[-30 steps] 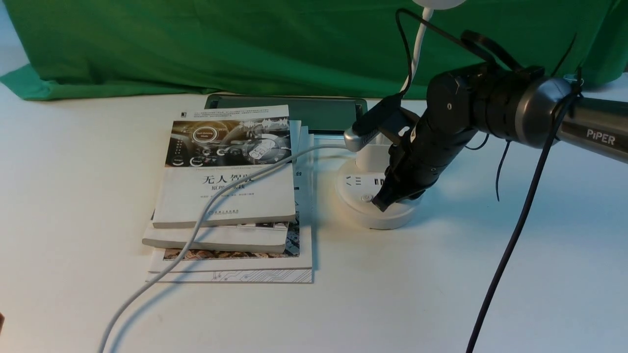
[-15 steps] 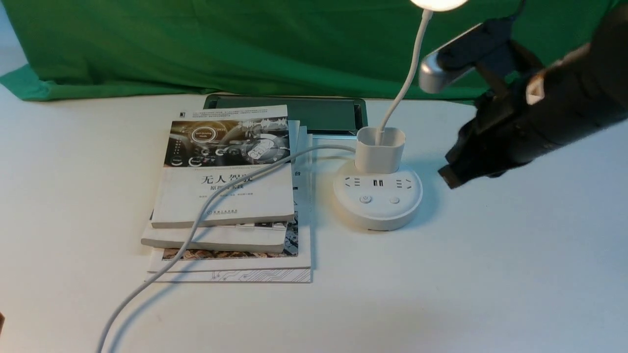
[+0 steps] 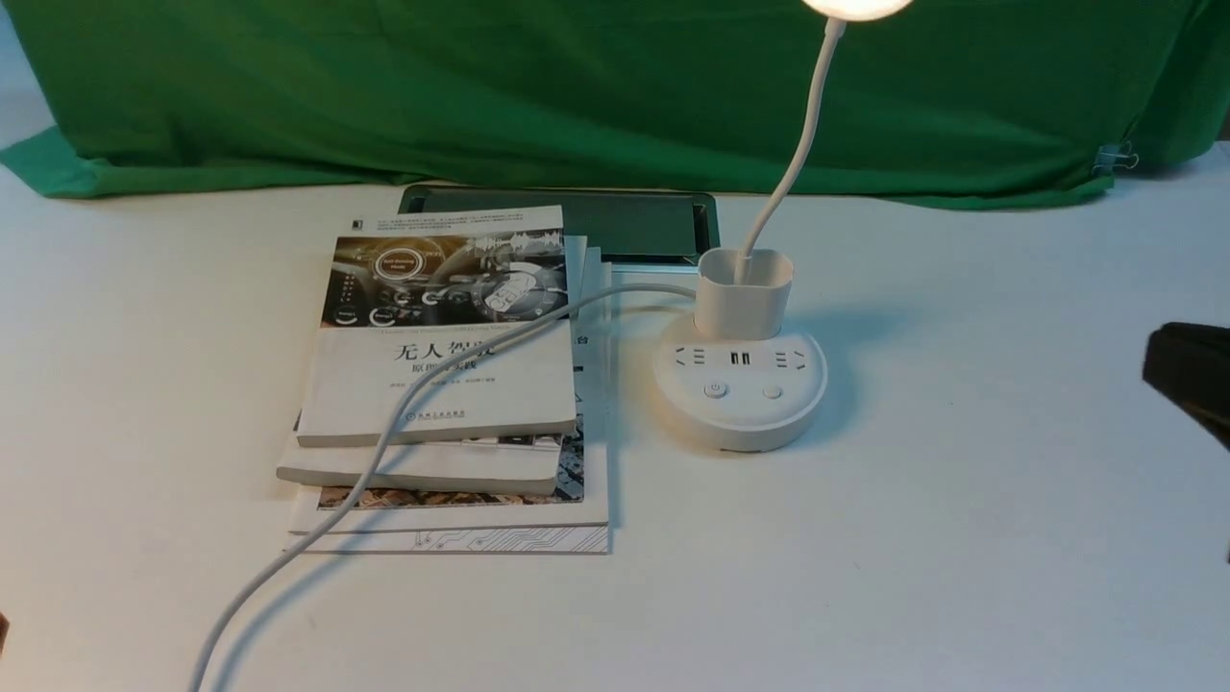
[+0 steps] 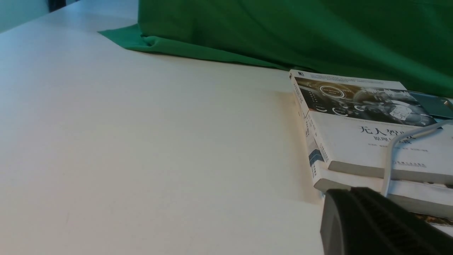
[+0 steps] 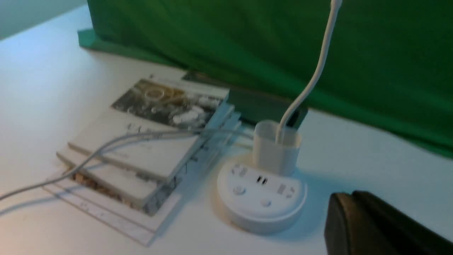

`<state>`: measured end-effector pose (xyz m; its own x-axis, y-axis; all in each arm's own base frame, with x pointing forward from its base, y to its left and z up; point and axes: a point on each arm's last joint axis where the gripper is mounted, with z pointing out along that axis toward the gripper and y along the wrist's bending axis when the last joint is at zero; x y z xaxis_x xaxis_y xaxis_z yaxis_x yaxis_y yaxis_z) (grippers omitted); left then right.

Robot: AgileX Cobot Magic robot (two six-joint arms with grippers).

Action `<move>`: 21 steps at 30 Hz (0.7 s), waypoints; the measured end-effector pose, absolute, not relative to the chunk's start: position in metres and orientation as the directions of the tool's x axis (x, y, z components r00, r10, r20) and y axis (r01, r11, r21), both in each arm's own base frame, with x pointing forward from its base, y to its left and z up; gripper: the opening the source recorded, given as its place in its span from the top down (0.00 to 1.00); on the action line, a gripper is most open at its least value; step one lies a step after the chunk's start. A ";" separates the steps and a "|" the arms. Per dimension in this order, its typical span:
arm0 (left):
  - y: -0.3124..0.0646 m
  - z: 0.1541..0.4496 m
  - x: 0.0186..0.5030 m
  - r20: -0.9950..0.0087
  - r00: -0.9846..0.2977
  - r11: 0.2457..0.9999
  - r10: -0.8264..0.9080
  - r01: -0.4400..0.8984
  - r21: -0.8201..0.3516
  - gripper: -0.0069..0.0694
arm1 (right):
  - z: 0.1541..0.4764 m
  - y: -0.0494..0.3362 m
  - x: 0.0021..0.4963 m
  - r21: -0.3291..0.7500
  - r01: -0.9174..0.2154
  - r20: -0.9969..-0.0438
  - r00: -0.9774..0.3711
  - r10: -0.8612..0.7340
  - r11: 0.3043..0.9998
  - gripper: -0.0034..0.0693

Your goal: Turn on the desk lamp on the white desktop with your hand.

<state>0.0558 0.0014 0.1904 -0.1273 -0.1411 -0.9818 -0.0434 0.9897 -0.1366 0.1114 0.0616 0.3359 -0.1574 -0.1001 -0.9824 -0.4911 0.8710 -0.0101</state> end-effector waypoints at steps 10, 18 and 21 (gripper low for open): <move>0.001 0.190 0.056 -0.982 -0.127 0.990 -0.141 -0.043 -0.137 0.88 | 0.271 0.041 0.080 -0.032 -0.457 -0.998 0.055 -0.008 0.889 0.85; 0.001 0.190 0.056 -0.982 -0.127 0.990 -0.141 -0.043 -0.137 0.88 | 0.217 0.012 0.070 -0.024 -0.169 -0.997 0.081 -0.011 0.985 0.82; 0.001 0.190 0.056 -0.982 -0.127 0.990 -0.141 -0.043 -0.137 0.88 | 0.215 0.005 0.067 -0.025 -0.079 -0.997 0.078 -0.019 0.997 0.81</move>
